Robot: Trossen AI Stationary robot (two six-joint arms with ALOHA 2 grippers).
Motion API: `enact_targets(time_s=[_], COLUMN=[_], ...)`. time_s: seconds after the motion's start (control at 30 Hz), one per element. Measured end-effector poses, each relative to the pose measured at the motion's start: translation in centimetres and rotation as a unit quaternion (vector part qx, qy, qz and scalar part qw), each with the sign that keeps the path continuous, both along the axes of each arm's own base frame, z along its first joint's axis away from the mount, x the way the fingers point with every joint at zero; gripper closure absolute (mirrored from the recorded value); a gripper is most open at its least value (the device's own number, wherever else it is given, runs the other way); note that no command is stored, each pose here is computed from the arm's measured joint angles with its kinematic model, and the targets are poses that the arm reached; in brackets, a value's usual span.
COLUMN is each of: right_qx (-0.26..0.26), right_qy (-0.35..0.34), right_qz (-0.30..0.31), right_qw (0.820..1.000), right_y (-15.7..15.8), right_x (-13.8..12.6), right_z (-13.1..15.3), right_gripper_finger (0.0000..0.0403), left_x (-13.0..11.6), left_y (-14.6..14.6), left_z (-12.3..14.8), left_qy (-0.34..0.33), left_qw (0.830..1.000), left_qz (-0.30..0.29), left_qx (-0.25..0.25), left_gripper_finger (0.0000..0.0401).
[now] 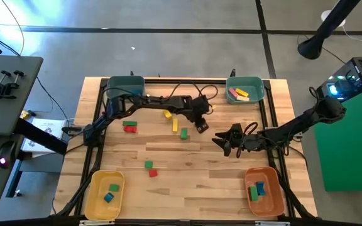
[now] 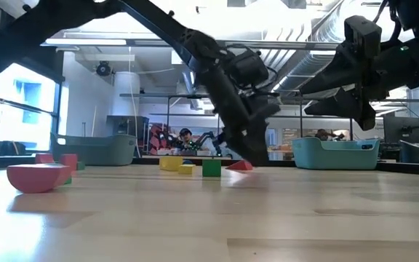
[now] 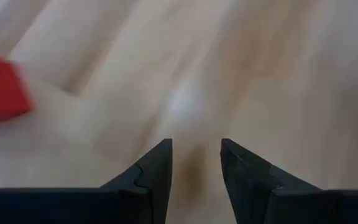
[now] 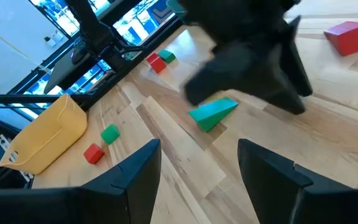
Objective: Sort blocks by size
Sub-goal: Put the green triangular block into the blue bin
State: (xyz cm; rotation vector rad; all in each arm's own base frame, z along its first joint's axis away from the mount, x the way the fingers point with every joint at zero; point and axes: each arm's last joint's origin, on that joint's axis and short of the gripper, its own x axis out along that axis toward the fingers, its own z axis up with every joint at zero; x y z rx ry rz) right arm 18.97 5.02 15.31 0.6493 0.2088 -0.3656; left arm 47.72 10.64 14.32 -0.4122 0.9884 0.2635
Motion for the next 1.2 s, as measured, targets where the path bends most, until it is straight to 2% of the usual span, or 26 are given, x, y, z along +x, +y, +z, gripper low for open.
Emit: enact_targets(time_s=[0.07, 0.17, 0.23, 0.3, 0.43, 0.57, 0.67, 0.77, 0.87, 0.97, 1.0, 1.07, 1.13, 1.2], right_qx=[-0.002, -0.005, -0.007, -0.008, -0.005, -0.008, -0.013, -0.015, -0.018, -0.023, -0.025, -0.029, -0.031, -0.032], right_qy=[0.002, 0.006, 0.007, 0.007, 0.007, 0.007, 0.009, 0.011, 0.01, 0.008, 0.008, 0.006, 0.005, 0.005], right_qz=[0.001, 0.004, 0.012, 0.018, 0.024, 0.025, 0.028, 0.032, 0.033, 0.031, 0.031, 0.029, 0.027, 0.028], right_qw=[1.0, 1.0, 1.0, 1.0, 1.0, 1.0, 0.999, 0.999, 0.999, 0.999, 0.999, 0.999, 0.999, 0.999], right_y=[0.0, 0.0, 0.1, 0.1, 0.2, 0.2, 0.2, 0.4, 0.7, 1.1, 1.2, 1.4, 1.6, 1.7], right_x=[0.0, 0.0, 0.0, 0.0, 0.0, 0.0, 0.0, -0.1, -0.2, -0.4, -0.4, -0.5, -0.6, -0.6], right_z=[0.0, -0.1, -0.1, -0.1, 0.0, 0.0, 0.0, -0.1, -0.1, -0.1, -0.1, 0.0, 0.0, 0.0], right_gripper_finger=[0.0194, 0.0194, 0.0194, 0.0194, 0.0194, 0.0194, 0.0194, 0.0194, 0.0194, 0.0194, 0.0194, 0.0194, 0.0194, 0.0194], left_x=[0.0, -0.4, -1.2, -2.1, -4.1, -5.7, -6.5, -6.7, -6.0, -5.3, -5.0, -4.3, -4.0, -3.9], left_y=[-0.7, -1.0, -0.3, 0.8, 2.8, 2.8, 1.0, -1.7, -5.1, -8.2, -8.9, -9.7, -9.6, -9.1], left_z=[1.4, 3.5, 4.8, 5.9, 7.1, 6.5, 6.3, 6.2, 5.8, 5.0, 4.7, 4.4, 4.4, 4.0], left_qy=[-0.011, -0.011, 0.007, 0.025, 0.08, 0.126, 0.146, 0.169, 0.164, 0.167, 0.164, 0.146, 0.136, 0.14], left_qw=[1.0, 0.997, 0.992, 0.986, 0.966, 0.934, 0.908, 0.886, 0.866, 0.84, 0.84, 0.865, 0.894, 0.915], left_qz=[-0.012, -0.009, -0.009, -0.035, -0.137, -0.293, -0.376, -0.423, -0.46, -0.486, -0.477, -0.422, -0.362, -0.318], left_qx=[0.017, 0.078, 0.122, 0.161, 0.204, 0.162, 0.111, 0.086, 0.107, 0.174, 0.197, 0.23, 0.227, 0.206], left_gripper_finger=[0.028, 0.028, 0.028, 0.028, 0.0279, 0.0272, 0.0267, 0.0266, 0.0266, 0.0266, 0.0265, 0.0265, 0.0265, 0.0267])
